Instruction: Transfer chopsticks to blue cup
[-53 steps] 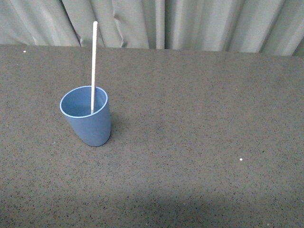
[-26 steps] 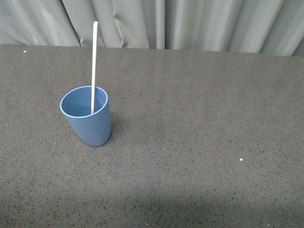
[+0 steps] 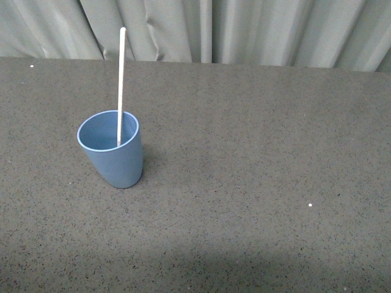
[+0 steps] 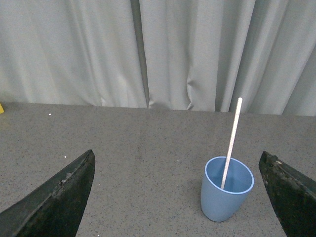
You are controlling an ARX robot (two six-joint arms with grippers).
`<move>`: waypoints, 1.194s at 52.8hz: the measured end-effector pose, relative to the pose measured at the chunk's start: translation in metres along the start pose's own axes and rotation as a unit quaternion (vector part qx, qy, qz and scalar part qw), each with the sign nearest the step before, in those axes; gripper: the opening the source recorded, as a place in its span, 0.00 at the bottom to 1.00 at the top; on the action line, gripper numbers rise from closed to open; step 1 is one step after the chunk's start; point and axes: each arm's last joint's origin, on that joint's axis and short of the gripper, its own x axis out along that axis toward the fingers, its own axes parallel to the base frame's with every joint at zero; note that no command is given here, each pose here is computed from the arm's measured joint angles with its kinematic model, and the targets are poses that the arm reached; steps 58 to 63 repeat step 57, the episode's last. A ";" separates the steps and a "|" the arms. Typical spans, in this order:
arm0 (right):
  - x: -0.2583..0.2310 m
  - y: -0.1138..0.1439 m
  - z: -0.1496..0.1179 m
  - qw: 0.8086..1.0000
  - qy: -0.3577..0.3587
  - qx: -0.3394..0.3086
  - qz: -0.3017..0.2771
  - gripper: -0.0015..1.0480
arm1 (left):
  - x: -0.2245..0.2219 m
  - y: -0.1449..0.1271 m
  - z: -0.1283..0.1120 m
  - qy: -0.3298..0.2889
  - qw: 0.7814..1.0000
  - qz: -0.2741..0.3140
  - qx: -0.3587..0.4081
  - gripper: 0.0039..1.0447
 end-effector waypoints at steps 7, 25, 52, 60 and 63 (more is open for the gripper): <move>-0.007 0.000 -0.004 1.000 0.014 0.000 0.001 0.01 | 0.000 0.000 0.000 0.000 1.000 0.000 0.000 0.94; -0.012 0.000 -0.003 1.000 0.003 -0.001 0.001 0.24 | 0.000 0.000 0.000 0.000 1.000 0.000 0.000 0.94; -0.012 0.000 -0.003 1.000 0.003 -0.001 0.001 0.91 | 0.000 0.000 0.000 0.000 1.000 0.000 0.000 0.94; -0.012 0.000 -0.003 1.000 0.003 -0.001 0.001 0.91 | 0.000 0.000 0.000 0.000 1.000 0.000 0.000 0.94; -0.012 0.000 -0.003 1.000 0.003 -0.001 0.001 0.91 | 0.000 0.000 0.000 0.000 1.000 0.000 0.000 0.94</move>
